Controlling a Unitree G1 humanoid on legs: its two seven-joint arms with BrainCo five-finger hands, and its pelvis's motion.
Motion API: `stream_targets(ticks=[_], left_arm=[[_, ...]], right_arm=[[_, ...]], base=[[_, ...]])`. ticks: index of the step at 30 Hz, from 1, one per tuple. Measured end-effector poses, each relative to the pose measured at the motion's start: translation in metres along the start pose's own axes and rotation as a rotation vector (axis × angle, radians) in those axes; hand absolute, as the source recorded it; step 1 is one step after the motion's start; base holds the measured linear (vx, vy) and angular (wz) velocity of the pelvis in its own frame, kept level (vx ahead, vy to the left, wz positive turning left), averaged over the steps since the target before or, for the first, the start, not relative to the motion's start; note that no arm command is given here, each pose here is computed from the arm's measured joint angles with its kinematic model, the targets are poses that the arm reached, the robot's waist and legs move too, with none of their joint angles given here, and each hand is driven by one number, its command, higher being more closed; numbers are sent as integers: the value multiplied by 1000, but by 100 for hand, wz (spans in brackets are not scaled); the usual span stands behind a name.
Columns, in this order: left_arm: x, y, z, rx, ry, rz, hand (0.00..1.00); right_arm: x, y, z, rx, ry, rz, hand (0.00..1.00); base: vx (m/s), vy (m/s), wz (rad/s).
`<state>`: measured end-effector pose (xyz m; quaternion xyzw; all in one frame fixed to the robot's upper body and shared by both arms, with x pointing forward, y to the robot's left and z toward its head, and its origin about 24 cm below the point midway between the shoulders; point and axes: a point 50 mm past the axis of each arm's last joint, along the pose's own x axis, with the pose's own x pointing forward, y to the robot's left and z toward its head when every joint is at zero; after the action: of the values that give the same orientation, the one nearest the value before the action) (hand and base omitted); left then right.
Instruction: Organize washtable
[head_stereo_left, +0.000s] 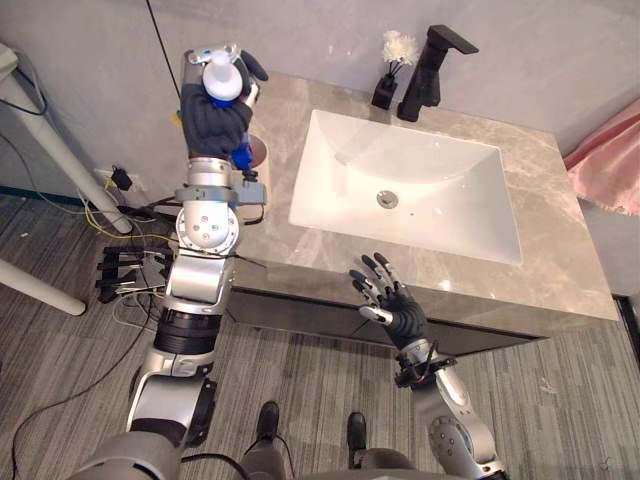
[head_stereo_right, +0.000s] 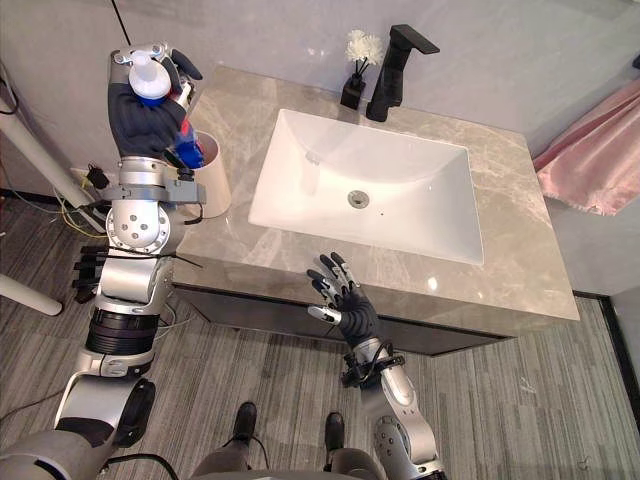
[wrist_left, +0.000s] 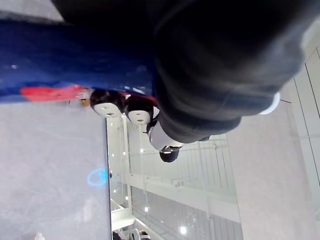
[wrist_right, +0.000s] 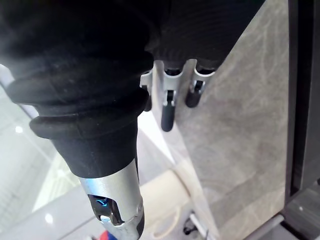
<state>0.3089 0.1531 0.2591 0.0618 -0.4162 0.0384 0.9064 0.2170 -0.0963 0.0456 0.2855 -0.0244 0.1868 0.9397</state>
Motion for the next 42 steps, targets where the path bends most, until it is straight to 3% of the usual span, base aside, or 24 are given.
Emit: stream_targets(ticks=[12,13,23,35,42], left_arm=[[-2,2,-19,-17,92,10,100],[-2,3,-21,-18,102,12,0],[22,7,-13,1,62,9,0],[24,6,-9,-2,49,7,0],[28,9,24,-20,-102,0,0]], right_arm=[[0,2,3,7,-13,5,0],[1,2,3,8,-16,6,0],[2,3,5,25,-26,-1,0],[0,1,4,26,-23,-12,0],[-1,-2,3,23,-16,-25,0]], base=[[0,0,-3],[-10,0,-13],[9,-16,-9],[-6,2,1],[-20,3,6]])
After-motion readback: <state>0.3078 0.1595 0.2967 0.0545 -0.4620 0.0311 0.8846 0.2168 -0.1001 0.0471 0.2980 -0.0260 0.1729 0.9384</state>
